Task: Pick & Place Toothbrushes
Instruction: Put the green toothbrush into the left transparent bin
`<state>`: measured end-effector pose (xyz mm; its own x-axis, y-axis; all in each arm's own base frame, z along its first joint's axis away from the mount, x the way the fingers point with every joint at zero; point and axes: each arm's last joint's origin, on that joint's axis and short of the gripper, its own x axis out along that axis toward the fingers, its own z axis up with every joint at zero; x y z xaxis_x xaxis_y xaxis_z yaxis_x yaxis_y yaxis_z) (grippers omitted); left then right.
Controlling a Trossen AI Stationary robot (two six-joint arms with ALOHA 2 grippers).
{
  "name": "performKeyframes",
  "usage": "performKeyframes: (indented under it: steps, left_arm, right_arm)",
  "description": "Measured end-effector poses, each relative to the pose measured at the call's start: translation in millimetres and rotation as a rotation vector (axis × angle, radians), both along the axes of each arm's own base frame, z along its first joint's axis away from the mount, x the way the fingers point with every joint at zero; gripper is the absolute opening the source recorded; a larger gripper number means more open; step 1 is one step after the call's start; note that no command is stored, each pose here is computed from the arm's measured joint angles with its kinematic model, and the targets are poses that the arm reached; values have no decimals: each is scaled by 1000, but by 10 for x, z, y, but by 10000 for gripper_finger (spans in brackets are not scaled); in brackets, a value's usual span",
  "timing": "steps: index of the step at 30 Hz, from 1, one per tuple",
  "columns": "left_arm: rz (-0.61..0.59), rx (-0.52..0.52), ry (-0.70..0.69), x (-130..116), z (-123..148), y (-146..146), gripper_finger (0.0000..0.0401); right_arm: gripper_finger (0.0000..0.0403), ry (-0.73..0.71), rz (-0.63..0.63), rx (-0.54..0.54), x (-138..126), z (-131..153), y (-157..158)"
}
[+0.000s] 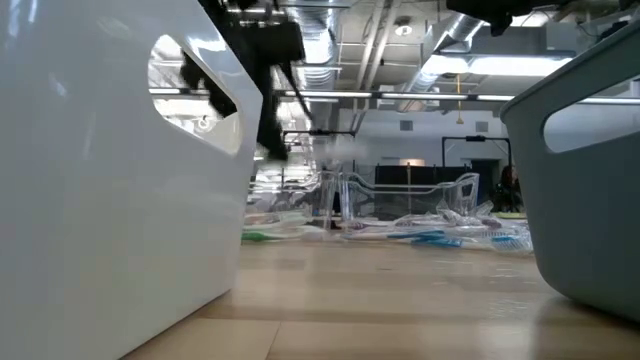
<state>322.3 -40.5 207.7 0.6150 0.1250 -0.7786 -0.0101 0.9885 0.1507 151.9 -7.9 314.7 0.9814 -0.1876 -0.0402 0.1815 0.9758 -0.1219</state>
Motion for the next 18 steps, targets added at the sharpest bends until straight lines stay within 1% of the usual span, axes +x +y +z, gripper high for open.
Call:
performKeyframes:
  steps: [4, 6, 8, 11, 14, 16, 18]
  left_arm:
    - [44, 118, -140, -180, 454, 192, 8]
    - [80, 174, -193, -269, 639, 350, 8]
    - [131, 204, -234, -332, 789, 551, 8]
    - [215, 242, -277, -414, 980, 897, 8]
    - [279, 289, -285, -468, 1119, 1273, 8]
    - [301, 292, -295, -484, 1189, 1522, 8]
    - [297, 282, -296, -475, 1212, 1753, 8]
  right_arm:
    - [118, -3, 0, 0, 1, 3, 0]
    - [118, -8, 0, 0, 4, 7, 0]
    - [118, -9, 0, 0, 13, 8, 0]
    - [118, -22, 0, 0, 22, 19, 0]
    - [118, -29, 0, -1, 45, 23, -1]
    - [118, -39, 0, -20, 46, 35, -2]
    - [118, -32, 0, -26, 66, 28, -3]
